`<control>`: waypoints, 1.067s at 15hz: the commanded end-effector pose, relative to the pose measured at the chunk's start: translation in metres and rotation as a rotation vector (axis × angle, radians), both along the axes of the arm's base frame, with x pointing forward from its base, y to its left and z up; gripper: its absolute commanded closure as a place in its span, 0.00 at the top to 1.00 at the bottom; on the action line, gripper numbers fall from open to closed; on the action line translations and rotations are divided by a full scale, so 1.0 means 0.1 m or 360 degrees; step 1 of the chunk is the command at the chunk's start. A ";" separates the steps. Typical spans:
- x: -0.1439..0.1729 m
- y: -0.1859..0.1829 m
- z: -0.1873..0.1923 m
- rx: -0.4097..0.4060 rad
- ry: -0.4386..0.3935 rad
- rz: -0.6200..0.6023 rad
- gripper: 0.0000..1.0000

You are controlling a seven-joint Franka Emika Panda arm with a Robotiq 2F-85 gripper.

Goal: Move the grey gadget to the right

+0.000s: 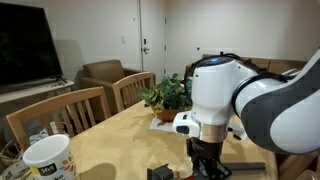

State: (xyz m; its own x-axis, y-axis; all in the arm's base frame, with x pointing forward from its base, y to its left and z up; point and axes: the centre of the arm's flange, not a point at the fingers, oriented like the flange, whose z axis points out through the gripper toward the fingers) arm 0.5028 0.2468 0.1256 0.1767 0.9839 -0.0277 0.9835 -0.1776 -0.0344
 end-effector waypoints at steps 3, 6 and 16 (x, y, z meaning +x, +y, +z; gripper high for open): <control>0.13 0.14 0.01 0.0007 -0.0046 0.0079 0.43; 0.15 0.15 0.01 0.0017 -0.0058 0.0104 0.43; 0.18 0.16 0.04 0.0030 -0.0094 0.0273 0.43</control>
State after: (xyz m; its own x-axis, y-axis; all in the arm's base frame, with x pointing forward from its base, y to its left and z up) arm 0.5154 0.2611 0.1273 0.0477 0.9988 -0.0122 0.9989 -0.0477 -0.0038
